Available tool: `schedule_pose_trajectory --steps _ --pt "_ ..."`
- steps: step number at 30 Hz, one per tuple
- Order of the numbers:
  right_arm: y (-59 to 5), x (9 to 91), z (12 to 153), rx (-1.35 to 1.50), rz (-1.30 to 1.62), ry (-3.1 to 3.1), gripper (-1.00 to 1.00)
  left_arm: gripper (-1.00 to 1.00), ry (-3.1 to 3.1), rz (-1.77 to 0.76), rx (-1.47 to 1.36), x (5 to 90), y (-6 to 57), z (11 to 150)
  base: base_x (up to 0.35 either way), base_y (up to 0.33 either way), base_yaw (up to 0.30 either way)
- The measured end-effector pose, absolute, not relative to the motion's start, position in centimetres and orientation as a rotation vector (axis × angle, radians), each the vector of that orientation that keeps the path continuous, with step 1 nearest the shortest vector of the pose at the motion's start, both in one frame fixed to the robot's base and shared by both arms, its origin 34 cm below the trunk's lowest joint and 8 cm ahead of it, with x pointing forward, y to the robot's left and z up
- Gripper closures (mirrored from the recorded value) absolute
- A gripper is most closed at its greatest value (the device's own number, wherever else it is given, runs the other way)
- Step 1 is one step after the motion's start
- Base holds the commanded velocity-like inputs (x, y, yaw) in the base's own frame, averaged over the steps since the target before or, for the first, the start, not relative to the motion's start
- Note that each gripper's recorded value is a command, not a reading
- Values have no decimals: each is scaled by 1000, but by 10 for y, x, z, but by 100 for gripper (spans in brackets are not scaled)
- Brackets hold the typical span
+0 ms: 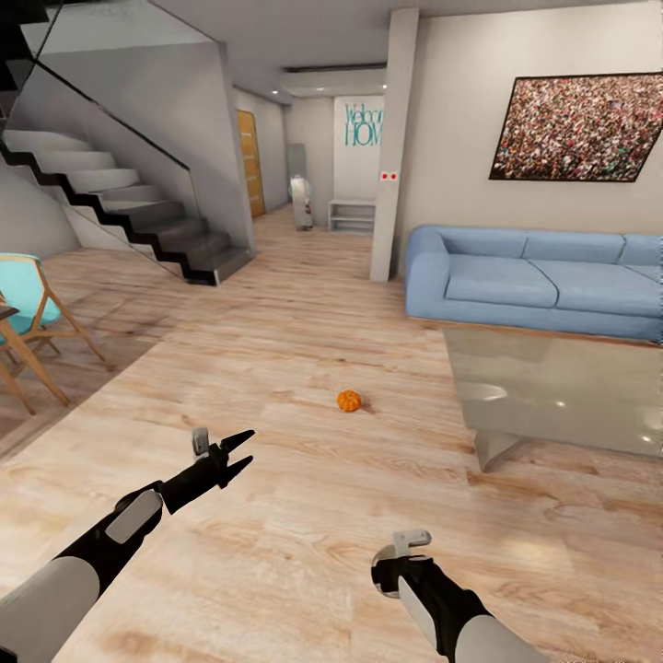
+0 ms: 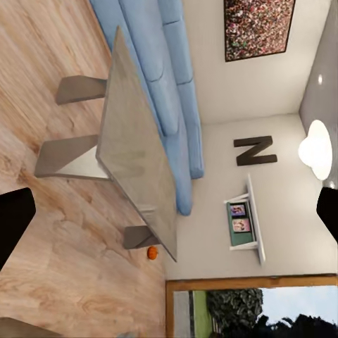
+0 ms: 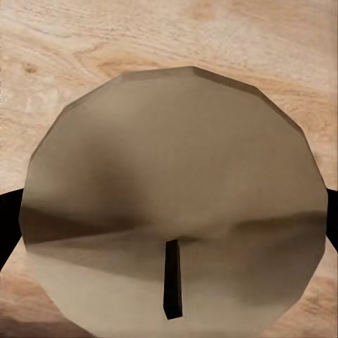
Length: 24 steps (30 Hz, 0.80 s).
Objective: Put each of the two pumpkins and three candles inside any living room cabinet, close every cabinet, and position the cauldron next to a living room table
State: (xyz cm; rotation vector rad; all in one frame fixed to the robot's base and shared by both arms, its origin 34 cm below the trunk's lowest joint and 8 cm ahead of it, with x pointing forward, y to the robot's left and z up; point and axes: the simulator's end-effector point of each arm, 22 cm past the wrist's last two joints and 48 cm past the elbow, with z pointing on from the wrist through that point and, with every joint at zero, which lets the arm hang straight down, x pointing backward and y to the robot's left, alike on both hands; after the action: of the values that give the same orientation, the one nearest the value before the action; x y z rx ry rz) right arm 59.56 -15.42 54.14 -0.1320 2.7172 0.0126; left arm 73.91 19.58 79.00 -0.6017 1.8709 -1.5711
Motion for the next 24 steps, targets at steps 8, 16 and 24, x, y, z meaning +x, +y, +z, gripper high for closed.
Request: schedule_pose_trajectory --steps 8,16,24 --pt "-157 595 541 -129 9 2719 100 -100 1870 -1571 -602 739 196 790 0 0 -267" --pt "-157 595 541 -130 9 2720 100 -100 1870 -1572 -602 739 196 790 0 0 -282" --pt "-157 595 541 -129 9 2720 100 -100 1871 -1571 -603 739 196 790 0 0 -282"
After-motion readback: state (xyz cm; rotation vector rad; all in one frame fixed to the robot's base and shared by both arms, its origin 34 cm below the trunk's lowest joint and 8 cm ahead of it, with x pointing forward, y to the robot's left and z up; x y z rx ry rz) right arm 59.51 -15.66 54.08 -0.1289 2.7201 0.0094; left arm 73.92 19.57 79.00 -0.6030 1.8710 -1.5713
